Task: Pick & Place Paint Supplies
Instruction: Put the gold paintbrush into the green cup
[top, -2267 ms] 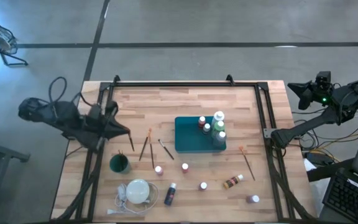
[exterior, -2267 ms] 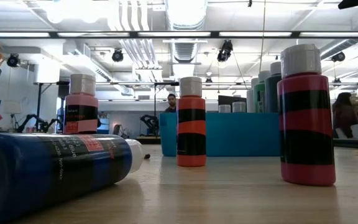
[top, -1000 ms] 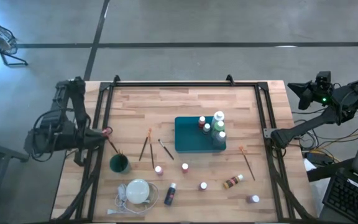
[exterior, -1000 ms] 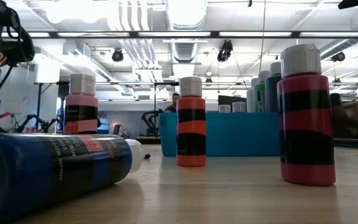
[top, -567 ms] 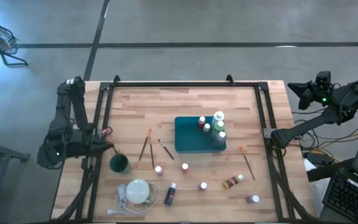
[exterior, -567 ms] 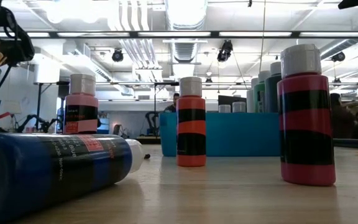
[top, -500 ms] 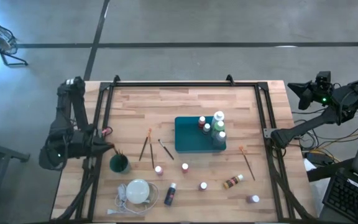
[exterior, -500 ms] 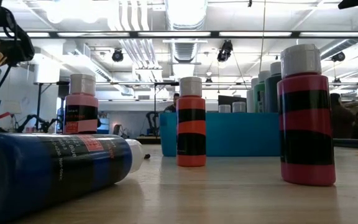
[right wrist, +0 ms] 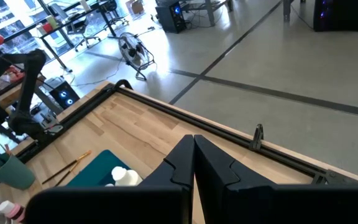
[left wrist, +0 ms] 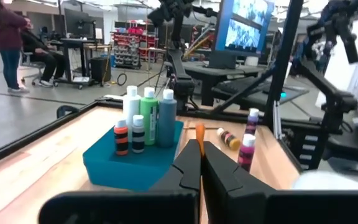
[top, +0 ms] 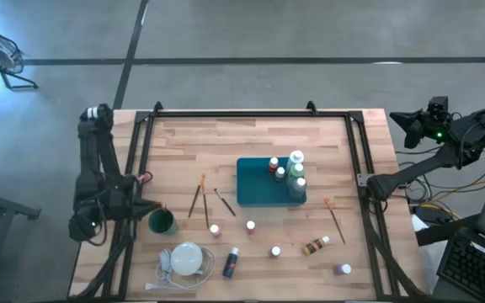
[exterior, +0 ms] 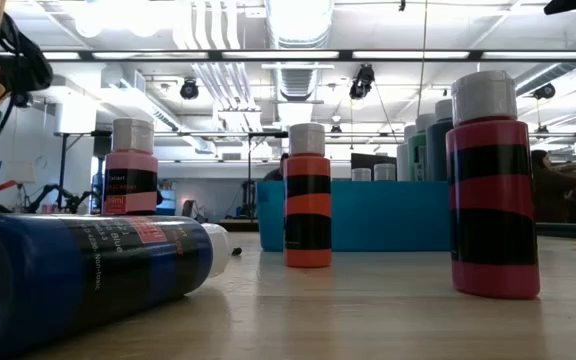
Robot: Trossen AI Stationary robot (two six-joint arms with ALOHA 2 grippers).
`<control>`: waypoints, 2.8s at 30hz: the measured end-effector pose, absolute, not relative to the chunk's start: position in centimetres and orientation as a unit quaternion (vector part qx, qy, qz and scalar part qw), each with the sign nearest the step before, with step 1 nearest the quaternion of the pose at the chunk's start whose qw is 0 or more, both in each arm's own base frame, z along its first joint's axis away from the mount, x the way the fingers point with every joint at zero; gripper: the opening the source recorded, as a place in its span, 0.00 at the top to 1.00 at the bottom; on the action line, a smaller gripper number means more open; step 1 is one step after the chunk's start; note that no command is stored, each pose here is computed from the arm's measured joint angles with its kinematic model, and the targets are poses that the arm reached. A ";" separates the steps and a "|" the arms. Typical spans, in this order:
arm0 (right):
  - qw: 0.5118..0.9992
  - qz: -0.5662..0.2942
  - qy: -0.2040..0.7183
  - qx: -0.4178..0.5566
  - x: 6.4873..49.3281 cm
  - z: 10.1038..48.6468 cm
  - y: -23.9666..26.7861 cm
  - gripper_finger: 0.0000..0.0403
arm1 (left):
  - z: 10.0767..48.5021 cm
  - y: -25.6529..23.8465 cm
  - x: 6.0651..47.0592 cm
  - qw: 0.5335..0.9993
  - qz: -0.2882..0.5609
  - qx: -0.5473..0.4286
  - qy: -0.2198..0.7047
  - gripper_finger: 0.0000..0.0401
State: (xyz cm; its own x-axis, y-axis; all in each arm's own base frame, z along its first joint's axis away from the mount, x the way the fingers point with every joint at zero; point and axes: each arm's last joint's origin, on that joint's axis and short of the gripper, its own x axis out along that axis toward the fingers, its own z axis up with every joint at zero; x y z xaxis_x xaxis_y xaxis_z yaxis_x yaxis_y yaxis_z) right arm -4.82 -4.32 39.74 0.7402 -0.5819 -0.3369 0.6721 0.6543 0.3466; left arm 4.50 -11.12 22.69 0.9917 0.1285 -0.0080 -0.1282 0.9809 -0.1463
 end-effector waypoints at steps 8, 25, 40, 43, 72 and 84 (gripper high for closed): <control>0.904 -0.347 0.098 0.229 -4.8 39.7 -4.3 0.98 | 20.8 -11.0 4.5 0.992 0.050 -0.114 0.011 1.00; 0.904 -0.347 0.098 0.229 -4.8 39.7 -4.3 0.98 | 17.5 -10.4 4.4 0.989 0.034 -0.139 0.035 1.00; 0.904 -0.347 0.098 0.229 -4.8 39.7 -4.3 0.98 | 16.9 -10.3 4.4 0.987 0.029 -0.149 0.044 0.99; 0.904 -0.347 0.098 0.229 -4.8 39.7 -4.3 0.98 | 16.9 -10.3 4.4 0.987 0.030 -0.149 0.043 0.96; 0.904 -0.347 0.098 0.229 -4.8 39.7 -4.3 0.98 | 33.3 -8.9 6.3 0.971 0.133 -0.197 -0.018 0.74; 0.904 -0.347 0.098 0.229 -4.8 39.7 -4.3 0.98 | 38.6 -7.3 11.8 0.989 0.128 -0.068 -0.011 0.74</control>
State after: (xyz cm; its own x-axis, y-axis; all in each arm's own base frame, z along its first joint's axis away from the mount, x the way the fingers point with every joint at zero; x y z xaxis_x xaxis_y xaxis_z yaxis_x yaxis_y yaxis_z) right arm -4.82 -4.32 39.74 0.7402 -0.5820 -0.3368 0.6721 0.6543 0.3467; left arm 11.80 -7.33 38.57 0.9670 0.2547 0.0034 -0.2518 0.9580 -0.1373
